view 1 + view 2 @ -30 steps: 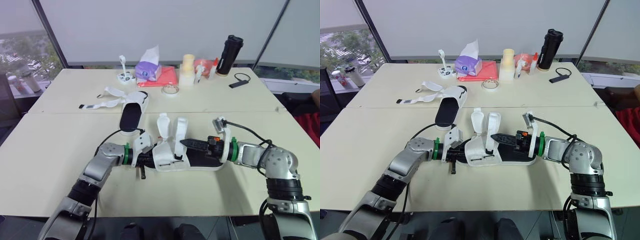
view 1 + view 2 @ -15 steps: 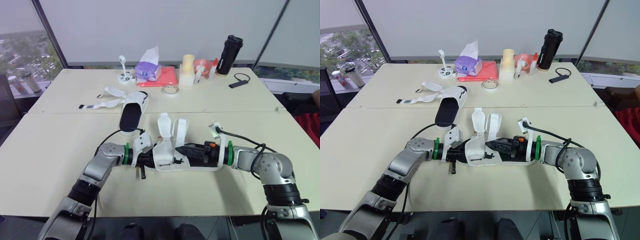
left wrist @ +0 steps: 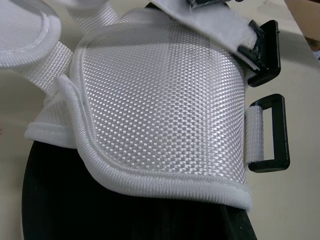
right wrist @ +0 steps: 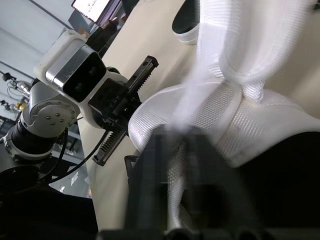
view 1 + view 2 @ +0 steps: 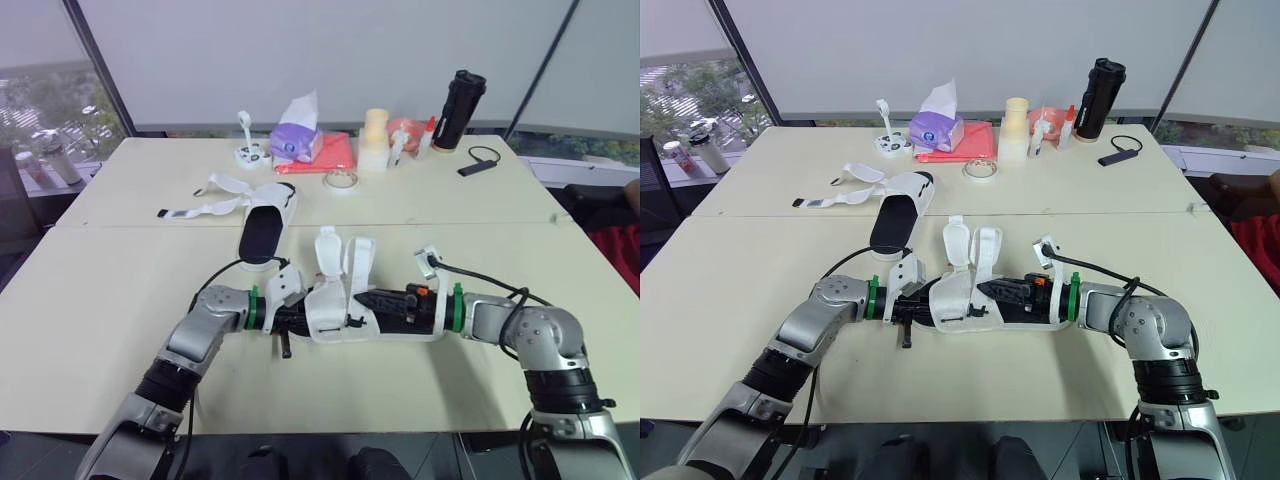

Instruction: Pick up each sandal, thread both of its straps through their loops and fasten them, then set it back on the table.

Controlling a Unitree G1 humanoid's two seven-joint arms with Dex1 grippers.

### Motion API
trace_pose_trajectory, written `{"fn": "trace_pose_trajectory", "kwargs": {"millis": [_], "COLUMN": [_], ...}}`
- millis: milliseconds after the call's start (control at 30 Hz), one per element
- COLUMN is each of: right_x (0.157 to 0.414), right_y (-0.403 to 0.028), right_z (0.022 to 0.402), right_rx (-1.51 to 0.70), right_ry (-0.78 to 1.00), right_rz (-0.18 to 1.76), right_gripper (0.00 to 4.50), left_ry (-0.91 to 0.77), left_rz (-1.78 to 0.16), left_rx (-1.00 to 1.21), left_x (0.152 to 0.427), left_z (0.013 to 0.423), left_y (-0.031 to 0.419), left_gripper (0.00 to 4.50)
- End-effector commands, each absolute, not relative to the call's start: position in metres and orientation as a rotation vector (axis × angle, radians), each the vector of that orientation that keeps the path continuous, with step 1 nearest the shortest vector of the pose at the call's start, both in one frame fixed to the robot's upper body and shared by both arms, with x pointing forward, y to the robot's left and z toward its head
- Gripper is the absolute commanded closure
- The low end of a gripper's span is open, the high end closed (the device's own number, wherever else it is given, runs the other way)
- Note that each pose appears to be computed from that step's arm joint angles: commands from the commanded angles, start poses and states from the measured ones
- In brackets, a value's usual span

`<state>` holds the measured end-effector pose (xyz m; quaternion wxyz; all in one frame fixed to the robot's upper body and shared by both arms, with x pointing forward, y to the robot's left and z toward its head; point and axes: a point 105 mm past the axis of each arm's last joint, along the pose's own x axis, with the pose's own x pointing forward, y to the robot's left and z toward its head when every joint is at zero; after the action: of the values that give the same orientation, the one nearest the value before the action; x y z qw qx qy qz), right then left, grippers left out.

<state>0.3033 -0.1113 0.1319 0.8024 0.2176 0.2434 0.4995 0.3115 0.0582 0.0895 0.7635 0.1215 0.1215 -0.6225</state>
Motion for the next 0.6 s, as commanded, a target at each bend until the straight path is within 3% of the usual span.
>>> {"fn": "trace_pose_trajectory", "kwargs": {"millis": [33, 400, 600], "right_x": [0.300, 0.286, 0.291], "right_y": [-0.106, -0.108, -0.109], "right_z": [0.145, 0.157, 0.142], "right_rx": [0.428, 0.473, 0.348], "right_ry": [0.484, 0.518, 0.541], "right_rz": [1.120, 1.233, 1.189], "right_gripper": [4.48, 4.48, 4.48], "left_ry": [0.352, 0.348, 0.348], "left_rz": [-1.345, -1.346, -1.348], "left_rx": [0.267, 0.265, 0.259], "left_x": [0.306, 0.308, 0.307], "left_z": [0.069, 0.071, 0.071], "left_y": [0.063, 0.062, 0.062], "left_gripper": [4.50, 4.50, 4.50]}}
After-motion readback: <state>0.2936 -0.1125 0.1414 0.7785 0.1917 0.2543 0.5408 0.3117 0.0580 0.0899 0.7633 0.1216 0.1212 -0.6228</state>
